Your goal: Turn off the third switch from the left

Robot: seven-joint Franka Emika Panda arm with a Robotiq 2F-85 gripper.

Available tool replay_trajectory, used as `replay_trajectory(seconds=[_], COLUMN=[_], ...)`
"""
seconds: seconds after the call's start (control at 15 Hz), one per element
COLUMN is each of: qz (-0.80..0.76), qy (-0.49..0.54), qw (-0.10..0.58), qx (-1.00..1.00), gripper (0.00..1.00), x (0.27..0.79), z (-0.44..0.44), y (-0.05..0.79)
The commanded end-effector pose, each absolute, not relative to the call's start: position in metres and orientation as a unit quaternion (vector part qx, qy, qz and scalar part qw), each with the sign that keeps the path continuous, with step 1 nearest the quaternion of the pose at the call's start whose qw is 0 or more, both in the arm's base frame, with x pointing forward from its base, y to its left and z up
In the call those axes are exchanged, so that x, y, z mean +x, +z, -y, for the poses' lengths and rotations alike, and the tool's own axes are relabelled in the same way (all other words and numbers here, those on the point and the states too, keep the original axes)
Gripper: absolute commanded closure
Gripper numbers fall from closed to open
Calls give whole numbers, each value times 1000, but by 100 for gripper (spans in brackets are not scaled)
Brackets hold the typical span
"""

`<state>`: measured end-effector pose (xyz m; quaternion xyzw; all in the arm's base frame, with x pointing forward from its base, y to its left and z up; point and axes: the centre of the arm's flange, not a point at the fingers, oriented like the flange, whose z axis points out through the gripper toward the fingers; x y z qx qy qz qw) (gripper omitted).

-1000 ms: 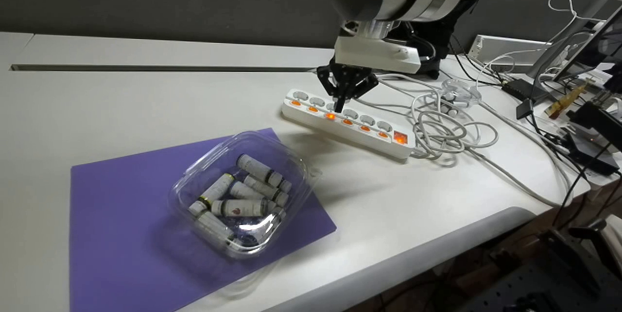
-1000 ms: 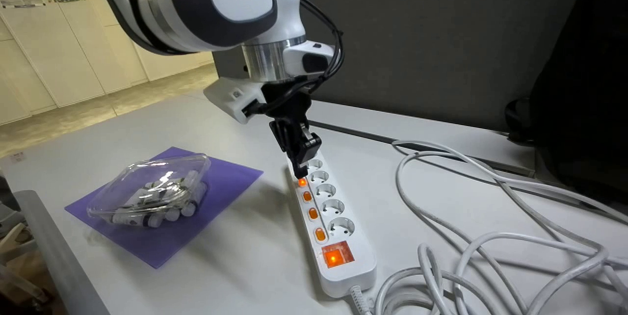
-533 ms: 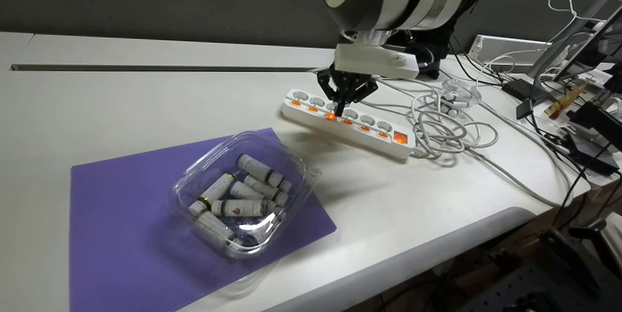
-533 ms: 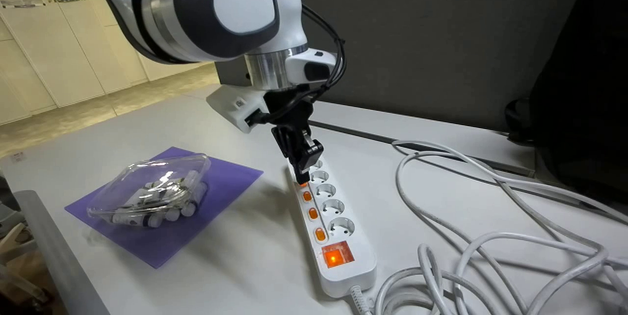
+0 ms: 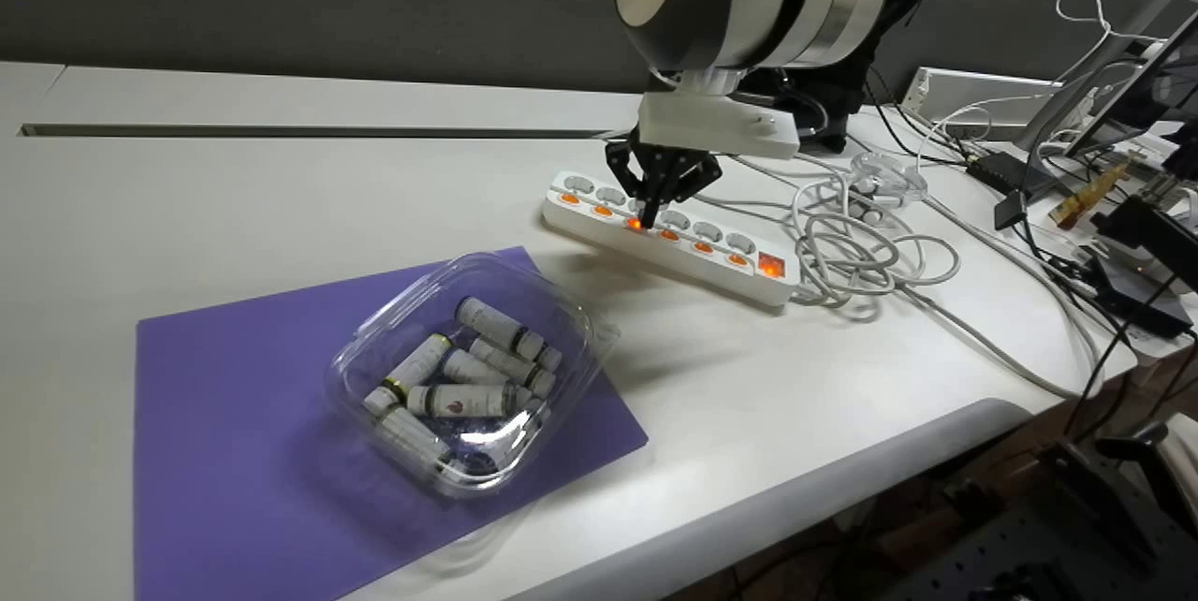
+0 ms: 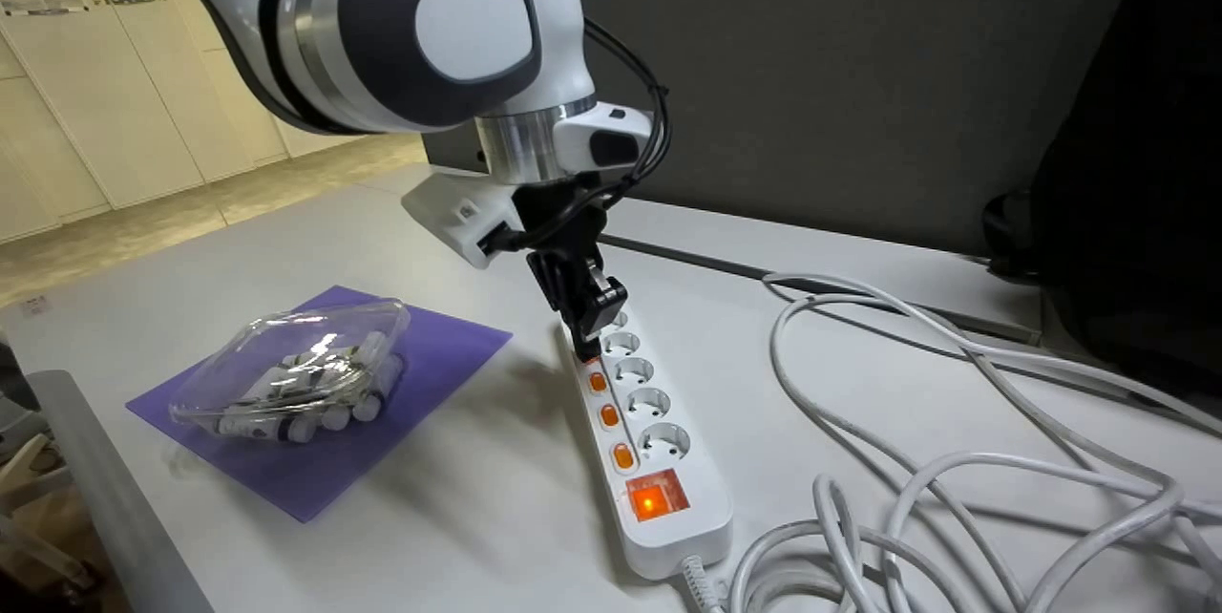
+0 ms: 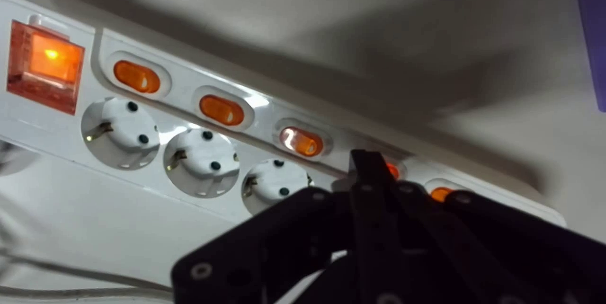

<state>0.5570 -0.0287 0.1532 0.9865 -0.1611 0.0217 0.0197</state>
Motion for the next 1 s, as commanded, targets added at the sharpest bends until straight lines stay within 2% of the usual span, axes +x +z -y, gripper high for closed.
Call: replay_trajectory(seconds=[0.0,0.93], qz=[163,164], qy=[23,-23], qw=[16,9], qx=[986,986], gripper=[100,100], x=[565,570], z=[28,33], y=[150,124])
